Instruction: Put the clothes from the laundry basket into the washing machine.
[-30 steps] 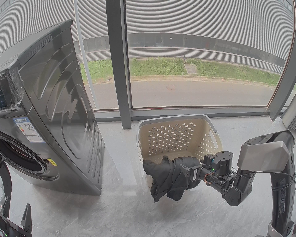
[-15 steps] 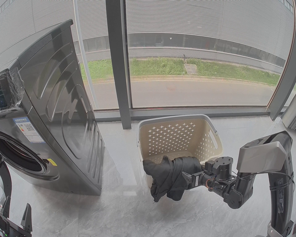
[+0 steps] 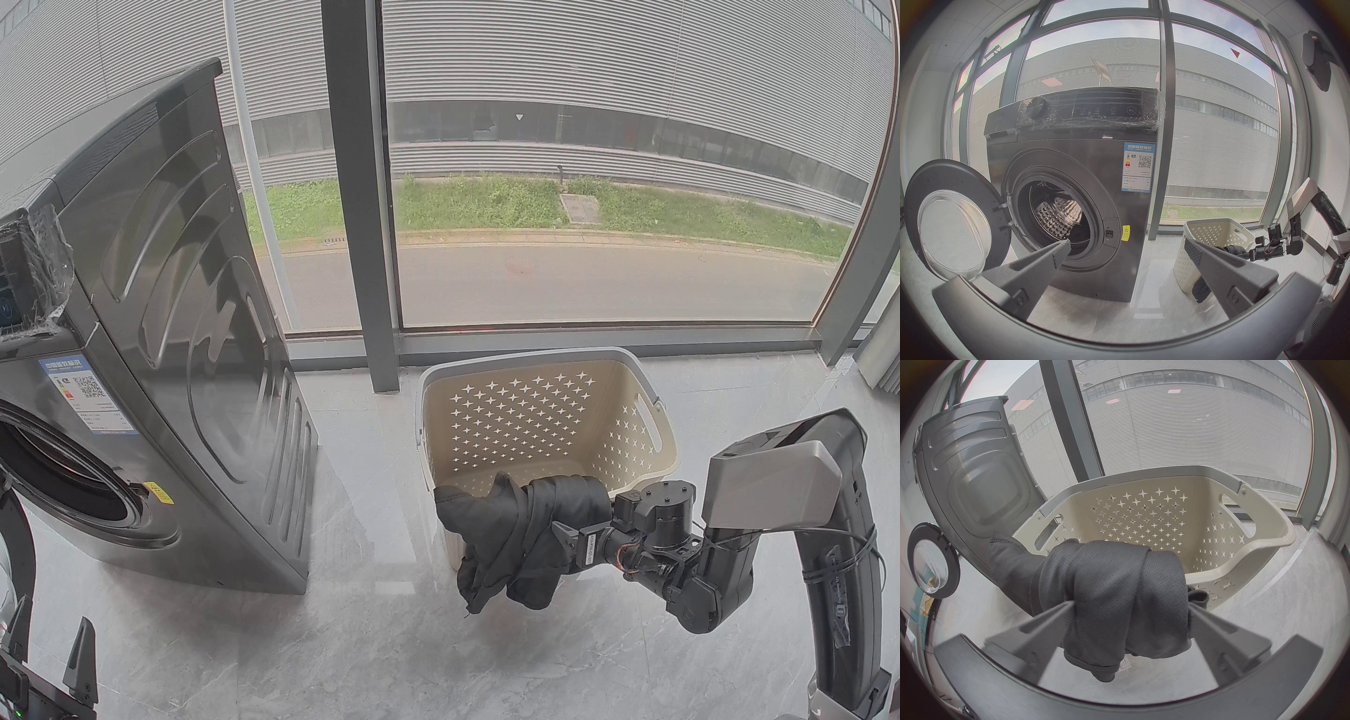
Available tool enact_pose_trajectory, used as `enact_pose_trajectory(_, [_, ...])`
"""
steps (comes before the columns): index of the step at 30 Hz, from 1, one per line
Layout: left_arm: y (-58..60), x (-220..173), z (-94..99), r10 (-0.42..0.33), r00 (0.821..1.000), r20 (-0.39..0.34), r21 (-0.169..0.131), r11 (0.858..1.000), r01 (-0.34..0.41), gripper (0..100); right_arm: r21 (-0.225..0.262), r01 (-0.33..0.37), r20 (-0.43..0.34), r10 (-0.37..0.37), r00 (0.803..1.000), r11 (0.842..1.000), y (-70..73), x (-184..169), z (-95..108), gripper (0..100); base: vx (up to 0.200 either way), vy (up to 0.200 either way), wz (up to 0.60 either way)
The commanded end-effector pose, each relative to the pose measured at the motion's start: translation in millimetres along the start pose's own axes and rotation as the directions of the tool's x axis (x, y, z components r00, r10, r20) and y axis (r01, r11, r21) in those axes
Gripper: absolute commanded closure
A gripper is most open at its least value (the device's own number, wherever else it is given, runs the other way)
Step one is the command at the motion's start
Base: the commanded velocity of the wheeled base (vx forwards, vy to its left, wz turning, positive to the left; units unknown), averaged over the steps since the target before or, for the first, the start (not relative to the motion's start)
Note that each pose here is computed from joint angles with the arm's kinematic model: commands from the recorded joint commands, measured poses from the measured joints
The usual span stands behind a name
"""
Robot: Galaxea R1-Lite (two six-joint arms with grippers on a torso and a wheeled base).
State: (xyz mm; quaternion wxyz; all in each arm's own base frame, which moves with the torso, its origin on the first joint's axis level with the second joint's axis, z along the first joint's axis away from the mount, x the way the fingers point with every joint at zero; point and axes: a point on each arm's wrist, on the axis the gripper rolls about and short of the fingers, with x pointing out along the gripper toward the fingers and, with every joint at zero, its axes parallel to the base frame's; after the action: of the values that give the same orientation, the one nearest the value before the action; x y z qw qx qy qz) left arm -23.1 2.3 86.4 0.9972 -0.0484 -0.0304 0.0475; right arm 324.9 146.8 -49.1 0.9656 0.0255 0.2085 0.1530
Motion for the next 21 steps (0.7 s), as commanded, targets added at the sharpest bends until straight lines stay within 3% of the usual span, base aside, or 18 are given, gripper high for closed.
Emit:
enact_pose_trajectory(1, [0.5,-0.4,-4.3,0.0,1.0,0.002,-0.001,1.0,0.0,0,0.0,-0.001,-0.011,0.001,1.0,1.0,0.5,0.0,-3.8,100,0.0,0.0,0.0])
enact_pose_trajectory(11, [0.5,-0.4,-4.3,0.0,1.0,0.002,-0.001,1.0,0.0,0,-0.003,-0.008,0.026,0.008,1.0,1.0,2.0,-34.5,17.8,100,0.0,0.0,0.0])
enact_pose_trajectory(16, [0.5,-0.4,-4.3,0.0,1.0,0.002,-0.001,1.0,0.0,0,-0.004,-0.03,0.114,0.031,0.993,1.0,7.9,-58.5,49.1,100,0.0,0.0,0.0])
enact_pose_trajectory(21, [0.5,-0.4,-4.3,0.0,1.0,0.002,-0.001,1.0,0.0,0,-0.005,-0.065,0.22,0.065,0.973,0.998,17.1,-80.7,81.4,100,0.0,0.0,0.0])
